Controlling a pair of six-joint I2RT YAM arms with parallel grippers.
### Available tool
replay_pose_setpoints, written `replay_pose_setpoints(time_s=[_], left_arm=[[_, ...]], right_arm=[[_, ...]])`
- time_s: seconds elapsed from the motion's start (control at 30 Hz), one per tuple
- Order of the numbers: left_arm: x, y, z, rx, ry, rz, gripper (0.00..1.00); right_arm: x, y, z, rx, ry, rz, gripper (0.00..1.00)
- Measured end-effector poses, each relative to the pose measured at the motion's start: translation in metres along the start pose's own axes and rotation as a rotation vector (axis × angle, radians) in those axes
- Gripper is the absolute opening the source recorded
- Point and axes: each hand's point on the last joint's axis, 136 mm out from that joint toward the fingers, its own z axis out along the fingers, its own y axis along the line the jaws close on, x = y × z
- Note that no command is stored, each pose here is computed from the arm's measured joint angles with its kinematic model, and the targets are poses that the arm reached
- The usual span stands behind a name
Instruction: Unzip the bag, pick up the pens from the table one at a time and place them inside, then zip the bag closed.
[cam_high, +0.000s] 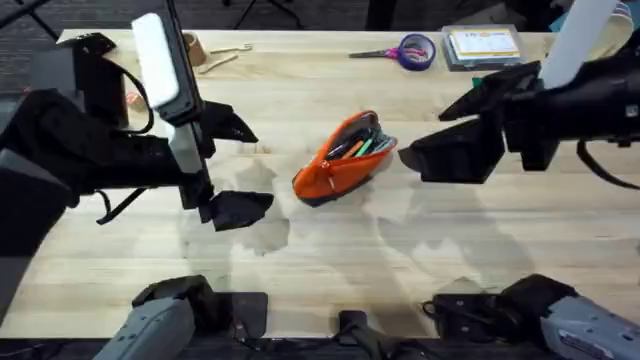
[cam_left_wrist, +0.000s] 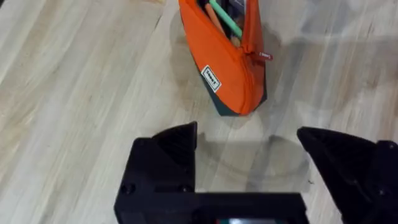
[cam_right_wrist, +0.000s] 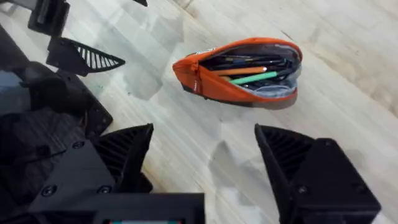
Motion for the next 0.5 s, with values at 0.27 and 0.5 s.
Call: replay_pose_setpoints(time_s=[0.27, 0.5], left_arm=[[0.0, 0.0, 0.003, 0.021, -0.016, -0.002, 0.993], [-0.001, 0.0, 0.003, 0.021, -0.017, -0.002, 0.994]], right_arm=[[0.005, -0.003, 0.008, -0.003, 0.046, 0.107, 0.997], [0.011, -0.002, 0.035, -0.023, 0.145, 0.208, 0.997]])
